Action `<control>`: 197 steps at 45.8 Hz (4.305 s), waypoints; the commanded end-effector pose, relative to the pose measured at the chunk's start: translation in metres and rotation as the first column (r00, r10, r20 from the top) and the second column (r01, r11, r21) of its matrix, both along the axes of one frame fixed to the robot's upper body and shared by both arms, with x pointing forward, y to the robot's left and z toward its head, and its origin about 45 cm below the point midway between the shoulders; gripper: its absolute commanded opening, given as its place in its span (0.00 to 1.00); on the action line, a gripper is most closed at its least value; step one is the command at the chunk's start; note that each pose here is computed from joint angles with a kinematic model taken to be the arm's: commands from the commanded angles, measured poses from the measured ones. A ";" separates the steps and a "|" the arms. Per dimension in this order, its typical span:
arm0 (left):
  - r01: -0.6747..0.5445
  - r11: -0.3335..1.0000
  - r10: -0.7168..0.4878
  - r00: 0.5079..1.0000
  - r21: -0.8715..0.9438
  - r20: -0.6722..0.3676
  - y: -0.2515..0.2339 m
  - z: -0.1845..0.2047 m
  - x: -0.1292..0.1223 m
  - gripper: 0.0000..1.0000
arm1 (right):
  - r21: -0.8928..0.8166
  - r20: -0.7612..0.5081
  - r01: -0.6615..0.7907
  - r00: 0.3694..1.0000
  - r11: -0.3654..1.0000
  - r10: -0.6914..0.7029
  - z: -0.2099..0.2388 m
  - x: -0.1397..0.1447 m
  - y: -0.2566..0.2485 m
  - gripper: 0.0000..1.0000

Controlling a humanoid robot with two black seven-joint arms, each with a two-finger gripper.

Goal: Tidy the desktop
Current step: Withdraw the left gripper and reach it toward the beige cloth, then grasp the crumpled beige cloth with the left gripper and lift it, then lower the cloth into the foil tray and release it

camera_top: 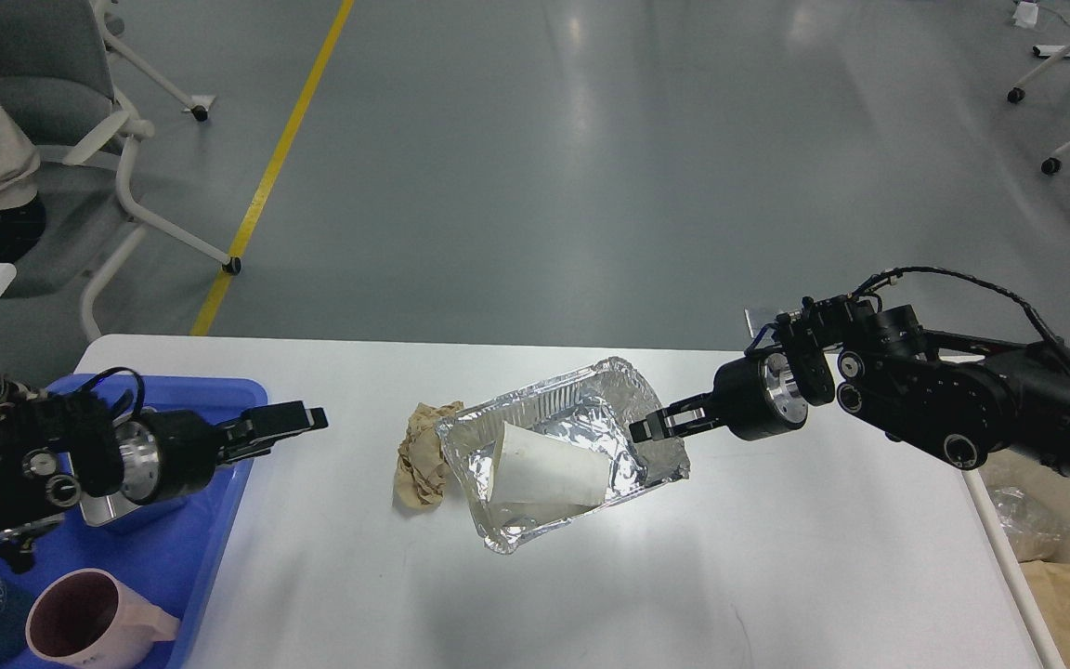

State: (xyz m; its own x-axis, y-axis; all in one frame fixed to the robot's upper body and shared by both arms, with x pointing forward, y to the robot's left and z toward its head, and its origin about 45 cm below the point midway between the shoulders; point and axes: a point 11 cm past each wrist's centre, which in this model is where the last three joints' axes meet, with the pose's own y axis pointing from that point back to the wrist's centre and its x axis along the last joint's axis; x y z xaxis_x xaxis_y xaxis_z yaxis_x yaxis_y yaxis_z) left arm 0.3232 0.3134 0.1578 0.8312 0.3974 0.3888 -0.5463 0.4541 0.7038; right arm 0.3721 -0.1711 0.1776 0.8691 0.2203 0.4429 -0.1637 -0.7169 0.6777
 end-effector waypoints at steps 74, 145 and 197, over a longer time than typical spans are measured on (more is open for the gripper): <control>0.307 0.928 -0.323 0.945 0.209 0.048 -0.093 -0.069 0.071 0.00 | 0.016 -0.001 0.027 1.000 1.000 -0.027 -0.001 0.001 -0.007 0.00; 0.584 0.811 -0.565 0.795 -0.027 0.222 -0.197 0.094 0.072 0.04 | 0.031 -0.010 -0.020 1.000 0.999 0.020 0.000 -0.005 0.012 0.00; 0.575 0.818 -0.551 0.765 0.034 0.332 -0.221 0.084 0.083 0.87 | 0.059 -0.020 0.018 1.000 0.998 -0.017 0.005 -0.002 0.005 0.00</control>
State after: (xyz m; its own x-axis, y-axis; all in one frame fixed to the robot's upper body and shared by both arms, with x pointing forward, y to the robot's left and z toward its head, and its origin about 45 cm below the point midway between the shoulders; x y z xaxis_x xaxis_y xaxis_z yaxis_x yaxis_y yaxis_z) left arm 0.3969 0.0838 0.2293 0.7462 -0.1302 0.6528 -0.3259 0.7837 0.5288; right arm 0.3695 -0.1622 0.1819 0.8712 0.2057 0.4457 -0.1540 -0.7476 0.6460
